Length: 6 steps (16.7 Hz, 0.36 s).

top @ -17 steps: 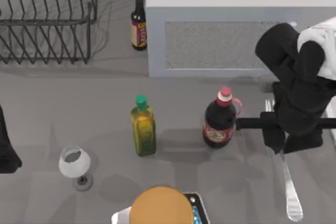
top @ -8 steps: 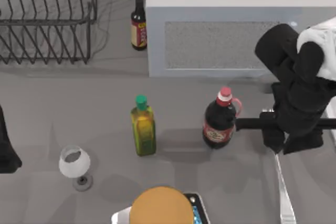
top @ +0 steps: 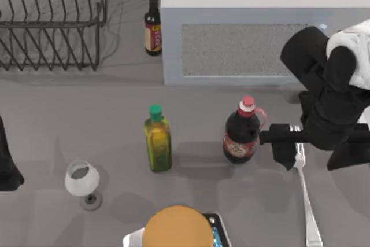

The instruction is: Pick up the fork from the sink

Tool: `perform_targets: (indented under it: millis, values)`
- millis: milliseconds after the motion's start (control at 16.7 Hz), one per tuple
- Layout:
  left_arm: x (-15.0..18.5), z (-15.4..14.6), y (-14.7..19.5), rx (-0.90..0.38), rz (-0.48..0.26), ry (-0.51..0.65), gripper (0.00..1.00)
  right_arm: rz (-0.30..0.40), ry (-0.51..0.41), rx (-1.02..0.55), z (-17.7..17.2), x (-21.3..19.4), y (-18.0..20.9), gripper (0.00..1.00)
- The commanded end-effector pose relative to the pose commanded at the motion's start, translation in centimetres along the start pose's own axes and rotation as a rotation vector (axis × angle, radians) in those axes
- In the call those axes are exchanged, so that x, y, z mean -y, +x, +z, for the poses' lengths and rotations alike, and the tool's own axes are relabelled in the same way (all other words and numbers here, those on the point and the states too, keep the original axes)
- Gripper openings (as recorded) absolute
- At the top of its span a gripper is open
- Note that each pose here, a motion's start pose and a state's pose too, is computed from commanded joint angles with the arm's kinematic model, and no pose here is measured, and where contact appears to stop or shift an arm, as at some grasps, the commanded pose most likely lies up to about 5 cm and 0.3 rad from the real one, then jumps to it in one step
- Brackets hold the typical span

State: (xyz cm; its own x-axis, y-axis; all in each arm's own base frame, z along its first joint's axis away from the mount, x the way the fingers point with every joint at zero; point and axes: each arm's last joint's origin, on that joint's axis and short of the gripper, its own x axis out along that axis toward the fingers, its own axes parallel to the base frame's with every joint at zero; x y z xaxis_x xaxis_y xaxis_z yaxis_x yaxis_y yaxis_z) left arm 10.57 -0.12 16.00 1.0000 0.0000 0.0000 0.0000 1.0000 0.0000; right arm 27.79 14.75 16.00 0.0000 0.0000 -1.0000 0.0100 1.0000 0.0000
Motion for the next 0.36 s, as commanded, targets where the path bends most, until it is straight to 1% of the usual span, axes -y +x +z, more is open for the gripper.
perform_targets:
  millis: [60, 360]
  values:
    - [0.00, 0.00, 0.00, 0.000, 0.000, 0.000, 1.00, 0.000, 0.000, 0.000, 0.00, 0.00, 0.00, 1.00]
    - [0.00, 0.00, 0.00, 0.000, 0.000, 0.000, 1.00, 0.000, 0.000, 0.000, 0.00, 0.00, 0.00, 1.00]
